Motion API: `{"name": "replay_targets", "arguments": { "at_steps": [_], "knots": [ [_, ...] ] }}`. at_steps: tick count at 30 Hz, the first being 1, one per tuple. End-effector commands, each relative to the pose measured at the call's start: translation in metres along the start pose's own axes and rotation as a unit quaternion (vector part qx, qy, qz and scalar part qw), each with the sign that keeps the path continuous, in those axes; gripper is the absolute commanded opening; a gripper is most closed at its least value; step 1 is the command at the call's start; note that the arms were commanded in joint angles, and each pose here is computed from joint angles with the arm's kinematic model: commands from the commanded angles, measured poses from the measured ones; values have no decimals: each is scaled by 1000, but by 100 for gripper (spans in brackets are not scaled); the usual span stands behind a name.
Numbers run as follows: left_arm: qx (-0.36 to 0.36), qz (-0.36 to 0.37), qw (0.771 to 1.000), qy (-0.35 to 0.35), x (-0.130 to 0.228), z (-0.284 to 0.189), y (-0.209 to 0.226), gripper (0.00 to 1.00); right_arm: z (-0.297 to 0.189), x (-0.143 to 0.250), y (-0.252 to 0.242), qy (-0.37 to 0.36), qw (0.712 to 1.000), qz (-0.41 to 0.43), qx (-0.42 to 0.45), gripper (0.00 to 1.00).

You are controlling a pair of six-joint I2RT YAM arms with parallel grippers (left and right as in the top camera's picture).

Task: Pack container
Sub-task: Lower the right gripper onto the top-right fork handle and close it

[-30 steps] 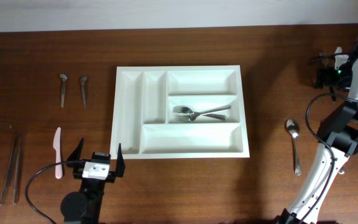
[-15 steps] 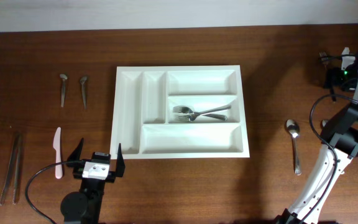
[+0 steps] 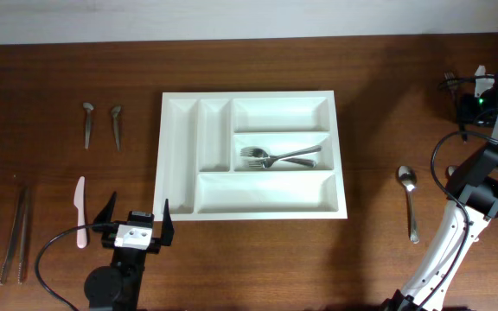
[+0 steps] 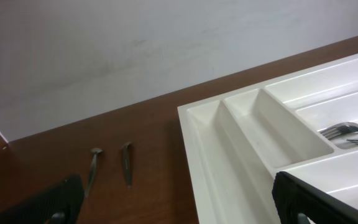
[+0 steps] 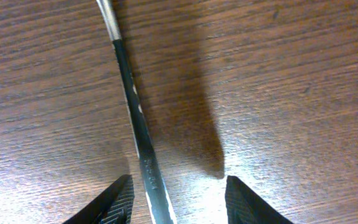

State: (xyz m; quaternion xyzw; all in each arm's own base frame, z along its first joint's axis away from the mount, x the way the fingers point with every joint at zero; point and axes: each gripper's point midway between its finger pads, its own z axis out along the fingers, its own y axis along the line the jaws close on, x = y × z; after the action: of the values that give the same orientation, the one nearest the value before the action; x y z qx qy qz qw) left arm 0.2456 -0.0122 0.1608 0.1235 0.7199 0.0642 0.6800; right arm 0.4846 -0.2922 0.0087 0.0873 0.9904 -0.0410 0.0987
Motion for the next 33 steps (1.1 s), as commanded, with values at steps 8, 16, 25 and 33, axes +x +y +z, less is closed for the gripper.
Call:
{"name": "replay_targets", "arguments": {
  "at_steps": [8,16,25,33],
  "knots": [
    [-4,4,1000,3,3,0,1,99,19,7,20,13,999,-28,-31,54],
    [-4,4,1000,3,3,0,1,99,28,16,24,28,998,-29,-39,54],
    [-4,4,1000,3,3,0,1,99,27,12,34,17,997,-19,-69,54],
    [-4,4,1000,3,3,0,1,99,27,13,33,18,997,-18,-69,37]
  ]
}}
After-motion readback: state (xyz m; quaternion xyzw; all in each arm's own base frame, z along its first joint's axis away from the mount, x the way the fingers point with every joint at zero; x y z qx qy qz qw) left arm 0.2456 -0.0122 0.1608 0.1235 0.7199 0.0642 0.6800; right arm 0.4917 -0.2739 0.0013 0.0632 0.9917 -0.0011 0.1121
